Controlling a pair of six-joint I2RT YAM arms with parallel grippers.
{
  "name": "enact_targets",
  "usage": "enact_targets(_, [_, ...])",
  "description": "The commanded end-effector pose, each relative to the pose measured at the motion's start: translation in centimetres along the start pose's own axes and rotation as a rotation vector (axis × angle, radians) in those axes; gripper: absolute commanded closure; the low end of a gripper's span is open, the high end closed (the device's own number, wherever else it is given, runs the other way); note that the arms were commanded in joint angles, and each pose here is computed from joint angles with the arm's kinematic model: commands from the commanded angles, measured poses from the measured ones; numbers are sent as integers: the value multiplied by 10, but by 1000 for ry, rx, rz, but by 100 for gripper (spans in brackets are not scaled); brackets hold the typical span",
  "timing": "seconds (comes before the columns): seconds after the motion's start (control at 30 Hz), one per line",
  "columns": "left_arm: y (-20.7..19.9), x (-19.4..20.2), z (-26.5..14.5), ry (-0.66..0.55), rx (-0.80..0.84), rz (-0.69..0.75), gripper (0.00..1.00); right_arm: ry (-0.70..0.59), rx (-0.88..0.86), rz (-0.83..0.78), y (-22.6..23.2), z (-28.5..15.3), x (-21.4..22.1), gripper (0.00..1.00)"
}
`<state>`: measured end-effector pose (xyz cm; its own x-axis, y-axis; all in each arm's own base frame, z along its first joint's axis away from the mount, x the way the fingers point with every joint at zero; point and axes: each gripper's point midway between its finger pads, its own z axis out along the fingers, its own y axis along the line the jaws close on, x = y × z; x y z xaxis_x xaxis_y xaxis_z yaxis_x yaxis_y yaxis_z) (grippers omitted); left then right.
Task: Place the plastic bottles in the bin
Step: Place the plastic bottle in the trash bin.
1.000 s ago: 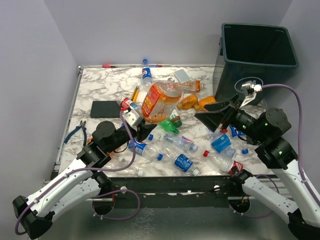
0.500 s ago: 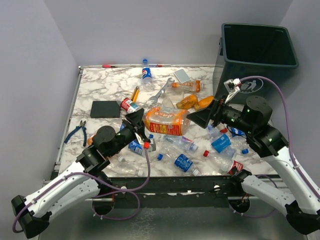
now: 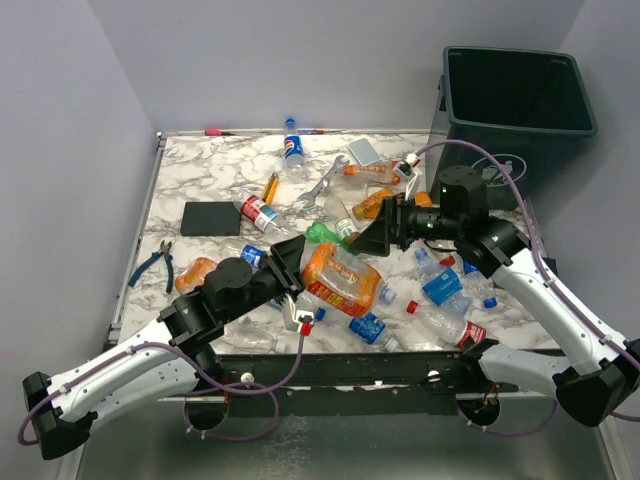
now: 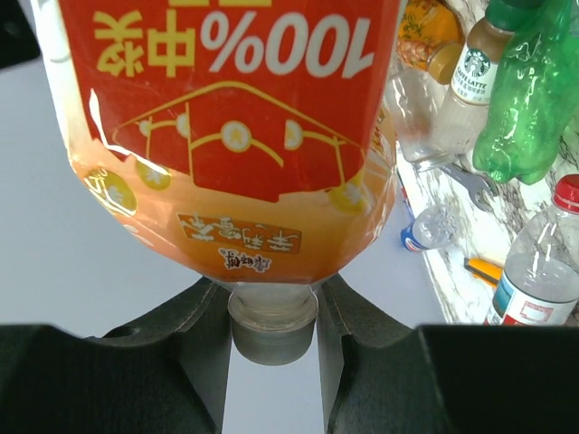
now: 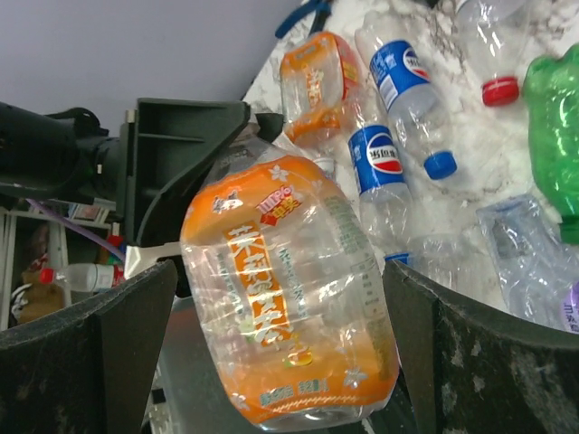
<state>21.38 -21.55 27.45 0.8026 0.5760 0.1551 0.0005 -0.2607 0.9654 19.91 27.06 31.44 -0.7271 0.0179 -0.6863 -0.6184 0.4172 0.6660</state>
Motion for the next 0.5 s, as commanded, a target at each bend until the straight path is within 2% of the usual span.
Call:
enact_targets(0.0, [32, -11, -5, -42, -45, 96, 100, 68, -76, -3, 3, 6, 17, 0])
enact_targets(0.1, [55, -17, -13, -64, -102, 98, 100, 58, -93, 14, 0, 9, 22, 0])
enact_targets(0.27, [89, -15, -33, -74, -206, 59, 100, 15, -252, 43, 19, 6, 29, 0])
enact_targets(0.47, [96, -10, -43, -53, -236, 39, 100, -19, -488, 92, 51, -5, 31, 0])
